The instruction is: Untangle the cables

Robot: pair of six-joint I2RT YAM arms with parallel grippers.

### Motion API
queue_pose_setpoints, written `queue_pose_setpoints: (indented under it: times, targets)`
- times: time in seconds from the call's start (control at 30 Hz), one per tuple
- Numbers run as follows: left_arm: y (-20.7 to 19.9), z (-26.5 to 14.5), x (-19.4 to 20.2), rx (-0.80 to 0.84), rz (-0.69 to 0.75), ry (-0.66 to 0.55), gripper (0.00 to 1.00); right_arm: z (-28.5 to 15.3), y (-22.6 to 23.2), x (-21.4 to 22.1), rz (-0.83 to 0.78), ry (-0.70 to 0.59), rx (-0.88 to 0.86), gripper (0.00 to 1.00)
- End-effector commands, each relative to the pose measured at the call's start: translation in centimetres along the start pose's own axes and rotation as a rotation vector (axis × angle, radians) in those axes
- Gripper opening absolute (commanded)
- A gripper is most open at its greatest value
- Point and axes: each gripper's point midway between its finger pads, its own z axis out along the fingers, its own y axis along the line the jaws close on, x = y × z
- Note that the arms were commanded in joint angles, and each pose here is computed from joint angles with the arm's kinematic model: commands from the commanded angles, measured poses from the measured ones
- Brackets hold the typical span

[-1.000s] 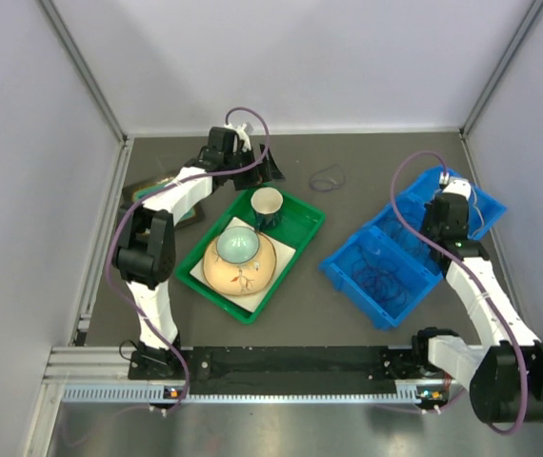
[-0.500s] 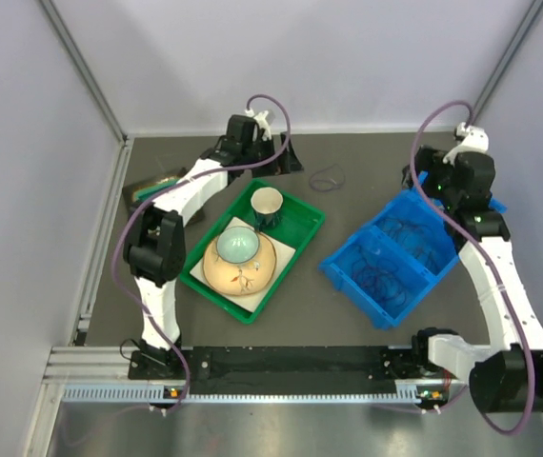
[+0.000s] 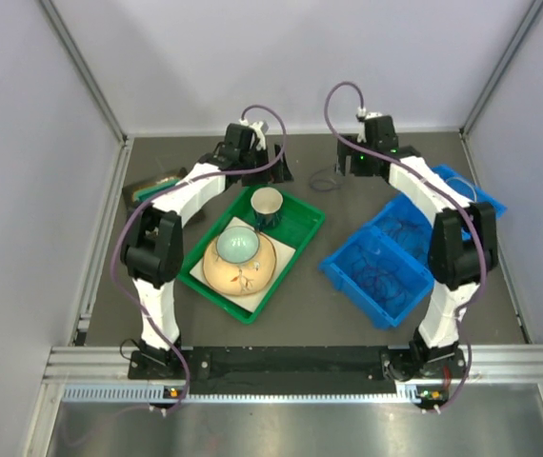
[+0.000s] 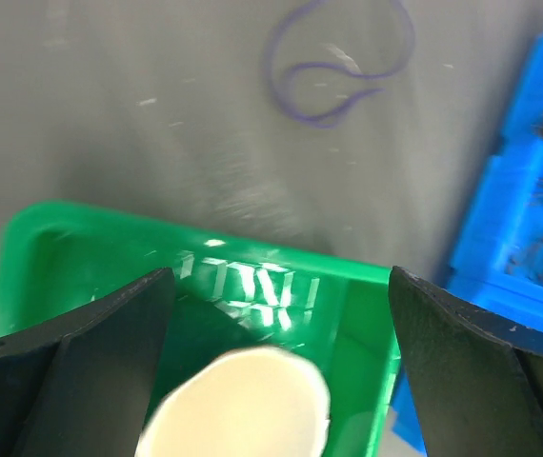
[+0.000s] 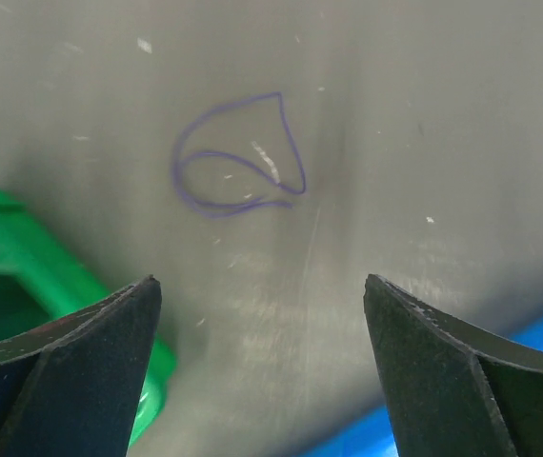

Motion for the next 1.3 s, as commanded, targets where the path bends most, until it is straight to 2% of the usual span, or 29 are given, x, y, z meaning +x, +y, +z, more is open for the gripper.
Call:
queue_pose_setpoints:
  times: [0.0, 0.07, 0.2, 0.3, 0.53, 0.63, 0.73, 0.77, 0.83, 0.87, 0.9, 0.93, 0.97, 1.13, 1.17, 1.27]
  targets:
    - [0.9, -4.5, -3.2, -0.084, 0.019, -0.128, 0.99, 3.3, -0.4, -0.2, -0.088, 0.038, 0.032, 0.86]
    - [1.4, -4.9, -3.2, -0.087, 0.006, -0.135, 0.99, 5.0, 0.4, 1.2, -0.135, 0.075, -0.009, 0.86]
    - [1.5, -5.4, -3.8, -0.078, -0.001, -0.149, 0.99, 6.9, 2.2, 1.8, -0.272, 0.04, -0.034, 0.82]
    - [1.5, -5.4, -3.6, -0.072, 0.0, -0.143, 0.99, 8.7, 2.4, 2.1, -0.272, 0.067, -0.036, 0.8]
    - [0.5, -4.8, -3.0, -0.001, 0.004, -0.095, 0.99, 11.9, 2.0, 2.7, -0.278, 0.123, 0.003, 0.84]
    - [0.4, -4.7, -2.9, 0.005, 0.001, -0.093, 0.99, 12.7, 1.6, 3.2, -0.281, 0.145, 0.027, 0.81]
    - [0.4, -4.6, -2.8, 0.012, 0.006, -0.087, 0.99, 13.1, 1.6, 3.7, -0.278, 0.174, 0.02, 0.71]
    - [0.3, -4.5, -2.6, 0.017, 0.004, -0.08, 0.99, 13.2, 1.6, 3.9, -0.274, 0.178, 0.02, 0.62]
    - [0.4, -4.3, -2.3, 0.02, -0.002, -0.07, 0.99, 13.2, 1.8, 4.0, -0.263, 0.181, 0.015, 0.52]
    - [0.5, -4.3, -2.3, 0.019, -0.003, -0.07, 0.99, 13.2, 1.8, 4.0, -0.257, 0.18, 0.017, 0.37]
    - [0.5, -4.2, -2.2, 0.017, -0.005, -0.067, 0.99, 13.1, 1.9, 4.0, -0.244, 0.181, 0.012, 0.28]
    - [0.6, -4.1, -2.0, 0.015, -0.009, -0.062, 0.99, 12.8, 2.1, 3.7, -0.24, 0.176, 0.007, 0.06]
    - [0.6, -4.1, -1.9, 0.014, -0.01, -0.059, 0.99, 12.7, 2.1, 3.7, -0.234, 0.174, 0.008, 0.0]
    - [0.4, -4.6, -2.4, 0.01, -0.003, -0.077, 0.99, 9.2, 2.6, 0.8, -0.192, 0.105, 0.021, 0.0]
    - [0.5, -4.7, -2.5, 0.005, -0.001, -0.08, 0.99, 6.7, 3.2, -1.8, -0.176, 0.039, 0.015, 0.0]
    - [0.3, -5.0, -2.8, 0.002, 0.001, -0.091, 0.99, 2.3, 3.8, -5.0, -0.152, -0.06, 0.011, 0.0]
